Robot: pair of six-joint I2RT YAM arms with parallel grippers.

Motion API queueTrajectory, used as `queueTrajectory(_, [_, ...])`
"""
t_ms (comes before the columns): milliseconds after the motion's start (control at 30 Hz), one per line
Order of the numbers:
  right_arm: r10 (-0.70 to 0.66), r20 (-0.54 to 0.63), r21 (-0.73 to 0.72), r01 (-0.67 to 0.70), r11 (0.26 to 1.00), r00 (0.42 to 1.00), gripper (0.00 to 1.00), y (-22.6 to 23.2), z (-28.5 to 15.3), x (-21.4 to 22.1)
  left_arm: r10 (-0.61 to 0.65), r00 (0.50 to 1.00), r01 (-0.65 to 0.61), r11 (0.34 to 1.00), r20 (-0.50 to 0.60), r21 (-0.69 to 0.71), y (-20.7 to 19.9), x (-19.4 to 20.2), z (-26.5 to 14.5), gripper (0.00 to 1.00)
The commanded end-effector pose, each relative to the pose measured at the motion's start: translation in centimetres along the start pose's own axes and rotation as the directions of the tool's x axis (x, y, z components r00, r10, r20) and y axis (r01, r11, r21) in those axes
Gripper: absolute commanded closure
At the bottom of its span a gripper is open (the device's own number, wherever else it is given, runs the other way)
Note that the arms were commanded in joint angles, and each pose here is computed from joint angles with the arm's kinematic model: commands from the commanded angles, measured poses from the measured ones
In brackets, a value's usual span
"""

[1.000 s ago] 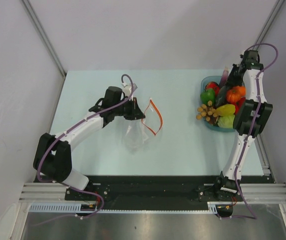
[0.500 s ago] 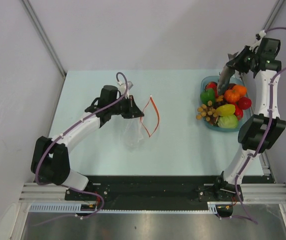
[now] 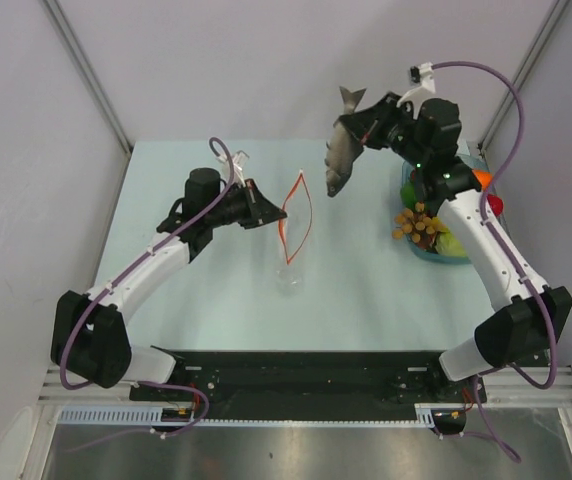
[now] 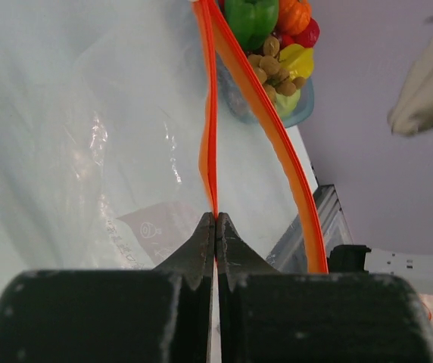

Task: Place the food in the zip-top bag and seal the zipper
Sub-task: Place the fake fish in the zipper food storage bag.

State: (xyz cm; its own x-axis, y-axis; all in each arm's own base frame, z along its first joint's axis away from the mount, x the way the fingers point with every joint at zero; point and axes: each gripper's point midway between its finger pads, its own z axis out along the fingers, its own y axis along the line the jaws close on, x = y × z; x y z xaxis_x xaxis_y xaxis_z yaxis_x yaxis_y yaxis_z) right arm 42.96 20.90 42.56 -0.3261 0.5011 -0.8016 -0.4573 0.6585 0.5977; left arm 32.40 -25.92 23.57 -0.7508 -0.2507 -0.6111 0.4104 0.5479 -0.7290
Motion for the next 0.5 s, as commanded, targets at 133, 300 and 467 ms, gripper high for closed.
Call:
queueTrajectory(133, [-0.070, 0.108, -0.048, 0.076, 0.996, 0.992, 1.00, 6.5, 1.7, 2.8, -0.013, 0.991, 0.016, 1.000, 0.135, -0.026, -1.2, -3.6, -0.7, 1.00])
queueTrajectory(300, [-0.114, 0.097, 0.026, 0.112, 0.993, 0.989, 1.00, 6.8, 3.8, 6.6, -0.078, 0.984, 0.094, 0.991, 0.162, -0.092, 0.3, -3.4, -0.8, 1.00])
queueTrajectory(467, [-0.213, 0.025, 0.132, 0.208, 0.969, 0.977, 1.00, 4.8, 4.5, 10.9, -0.119, 0.968, 0.147, 0.983, 0.219, -0.114, 0.7, -4.1, -1.2, 1.00])
